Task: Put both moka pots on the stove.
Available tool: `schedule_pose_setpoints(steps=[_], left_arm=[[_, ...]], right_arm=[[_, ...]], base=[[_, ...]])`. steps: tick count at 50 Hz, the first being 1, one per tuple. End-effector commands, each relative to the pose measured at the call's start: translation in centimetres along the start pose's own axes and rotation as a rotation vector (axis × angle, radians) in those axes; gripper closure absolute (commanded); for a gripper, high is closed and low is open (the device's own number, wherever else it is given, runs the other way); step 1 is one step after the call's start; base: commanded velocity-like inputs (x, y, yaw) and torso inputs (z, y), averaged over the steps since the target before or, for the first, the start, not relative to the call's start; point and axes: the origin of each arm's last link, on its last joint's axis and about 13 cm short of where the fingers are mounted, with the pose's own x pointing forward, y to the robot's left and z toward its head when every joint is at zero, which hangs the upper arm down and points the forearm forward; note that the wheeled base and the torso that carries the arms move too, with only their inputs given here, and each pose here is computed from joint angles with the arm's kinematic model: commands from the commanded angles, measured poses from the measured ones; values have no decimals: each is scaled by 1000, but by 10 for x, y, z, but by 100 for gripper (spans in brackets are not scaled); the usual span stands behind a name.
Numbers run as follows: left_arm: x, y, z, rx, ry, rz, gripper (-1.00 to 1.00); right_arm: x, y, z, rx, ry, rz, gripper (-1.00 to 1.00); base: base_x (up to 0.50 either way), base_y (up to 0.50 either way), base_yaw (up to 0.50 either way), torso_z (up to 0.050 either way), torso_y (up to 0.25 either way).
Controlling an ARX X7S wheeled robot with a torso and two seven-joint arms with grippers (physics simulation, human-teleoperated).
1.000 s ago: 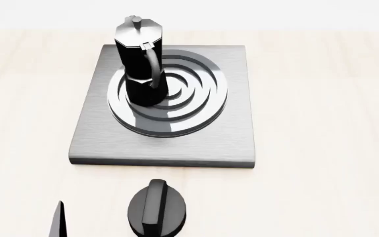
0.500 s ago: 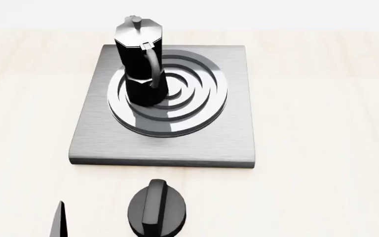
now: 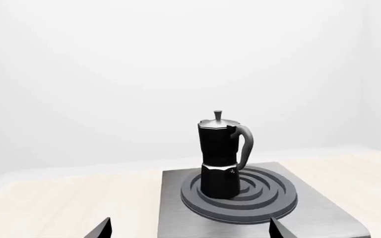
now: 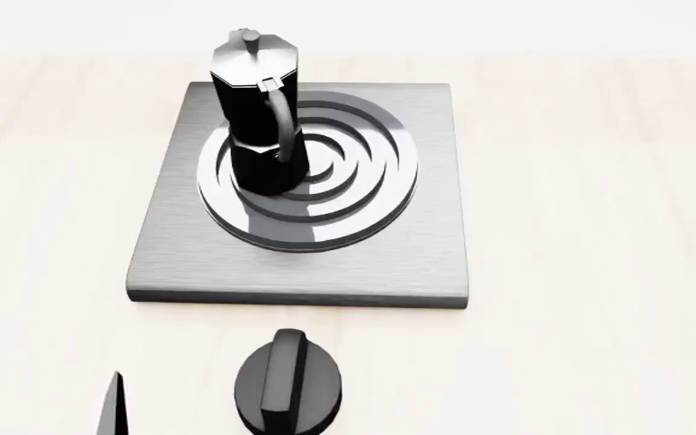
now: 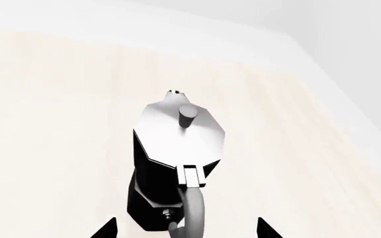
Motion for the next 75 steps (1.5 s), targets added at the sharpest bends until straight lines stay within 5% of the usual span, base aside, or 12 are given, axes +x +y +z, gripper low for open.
schedule_pose_setpoints(steps=[1,12,31,32,52,60,75], left_arm=[[0,0,0,0,1,0,-100],[1,0,-1,3,2,0,-100],[1,-1,-2,7,4,-5,-100],[1,-1,-2,7,4,-5,-100],[1,-1,-3,8,8,-6,-100],[1,-2,-3,9,8,-10,-100],[0,-1,-3,8,7,-4,-100]], right_arm=[[16,0,-12,1,25,-21,-100],[45,1,-27,-8,32,-40,-100],[54,16,-42,11,62,-15,-100],[54,16,-42,29,73,-1,100],[57,17,-42,42,42,2,100],[61,26,-15,141,-139,-43,100],[50,47,38,169,-363,-37,100]], base=[[0,0,0,0,0],[0,0,0,0,0],[0,0,0,0,0],[0,0,0,0,0],[1,0,0,0,-1],[0,0,0,0,0],[0,0,0,0,0]])
